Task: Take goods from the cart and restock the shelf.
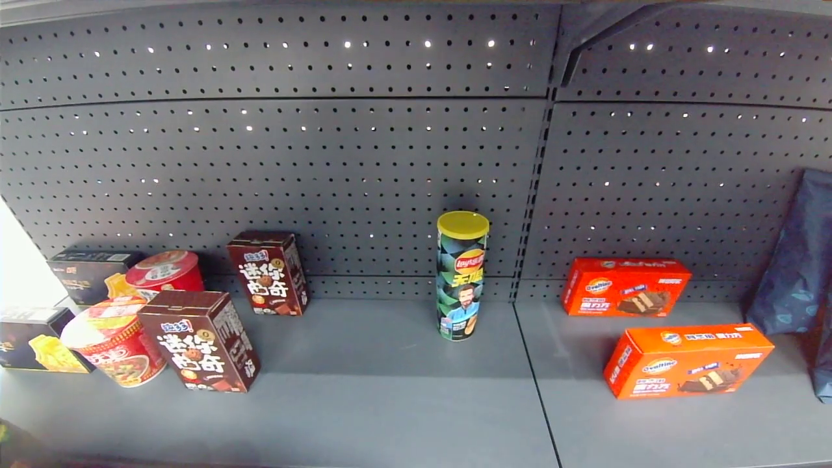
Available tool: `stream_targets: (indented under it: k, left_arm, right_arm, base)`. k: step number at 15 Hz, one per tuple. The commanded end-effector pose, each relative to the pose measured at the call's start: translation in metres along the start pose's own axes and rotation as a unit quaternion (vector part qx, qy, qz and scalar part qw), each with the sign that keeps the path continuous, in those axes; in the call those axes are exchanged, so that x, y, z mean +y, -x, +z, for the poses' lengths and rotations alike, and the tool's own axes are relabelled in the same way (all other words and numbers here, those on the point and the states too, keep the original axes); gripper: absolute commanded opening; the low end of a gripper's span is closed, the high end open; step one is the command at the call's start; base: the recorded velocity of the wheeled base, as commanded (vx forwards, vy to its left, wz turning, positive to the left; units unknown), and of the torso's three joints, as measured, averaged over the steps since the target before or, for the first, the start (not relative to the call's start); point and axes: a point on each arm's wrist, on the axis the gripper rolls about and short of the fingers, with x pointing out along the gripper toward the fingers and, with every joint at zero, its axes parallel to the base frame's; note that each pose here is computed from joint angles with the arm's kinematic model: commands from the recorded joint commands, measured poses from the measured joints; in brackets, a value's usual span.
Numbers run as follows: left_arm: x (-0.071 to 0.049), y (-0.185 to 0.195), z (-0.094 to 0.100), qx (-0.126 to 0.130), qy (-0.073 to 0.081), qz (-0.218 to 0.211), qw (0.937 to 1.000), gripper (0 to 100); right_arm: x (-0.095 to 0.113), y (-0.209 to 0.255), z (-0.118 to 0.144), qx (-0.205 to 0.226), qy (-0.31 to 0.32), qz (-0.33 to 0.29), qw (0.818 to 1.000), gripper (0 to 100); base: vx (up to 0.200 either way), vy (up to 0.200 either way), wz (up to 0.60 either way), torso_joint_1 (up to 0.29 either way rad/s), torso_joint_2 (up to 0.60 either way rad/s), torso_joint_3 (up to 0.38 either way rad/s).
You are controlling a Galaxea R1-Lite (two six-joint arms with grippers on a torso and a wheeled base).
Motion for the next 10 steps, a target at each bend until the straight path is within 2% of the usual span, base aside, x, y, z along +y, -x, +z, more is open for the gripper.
stream_targets:
  k: [1,2,3,5,6,8,10]
  left_arm:
    - [-0.001,-0.005,-0.005,0.016,-0.001,-0.013,0.9998,0]
    - [-0.001,-0.006,-0.005,0.018,-0.001,-0.02,0.9996,0]
    - [-0.002,-0.009,-0.001,0.022,-0.001,-0.04,0.999,0]
    - [-0.002,-0.011,0.002,0.024,-0.002,-0.048,0.9986,0]
    - [-0.002,-0.011,0.003,0.022,-0.002,-0.049,0.9986,0]
    - [-0.002,-0.013,0.007,0.01,0.003,-0.047,0.9989,0]
    - [-0.002,-0.014,0.006,0.011,0.019,-0.047,0.9987,0]
  right_arm:
    - [0.001,-0.053,0.061,0.047,0.034,0.176,0.983,100]
    - [0.004,-0.062,0.066,0.051,0.033,0.211,0.976,100]
    - [0.012,-0.089,0.083,0.037,0.031,0.246,0.968,100]
    - [0.021,-0.14,0.101,0.014,0.011,0.252,0.968,100]
    - [0.025,-0.157,0.103,0.008,0.01,0.26,0.966,100]
    - [0.032,-0.191,0.098,-0.003,0.01,0.321,0.947,100]
    - [0.038,-0.207,0.095,0.004,0.009,0.345,0.939,100]
  base:
    - [0.0,0.0,0.0,0.0,0.0,0.0]
    - [0.0,0.0,0.0,0.0,0.0,0.0]
    - [0.0,0.0,0.0,0.0,0.0,0.0]
    - [0.0,0.0,0.0,0.0,0.0,0.0]
    - [0.0,0.0,0.0,0.0,0.0,0.0]
    - [0.0,0.0,0.0,0.0,0.0,0.0]
    - [0.0,0.0,0.0,0.0,0.0,0.0]
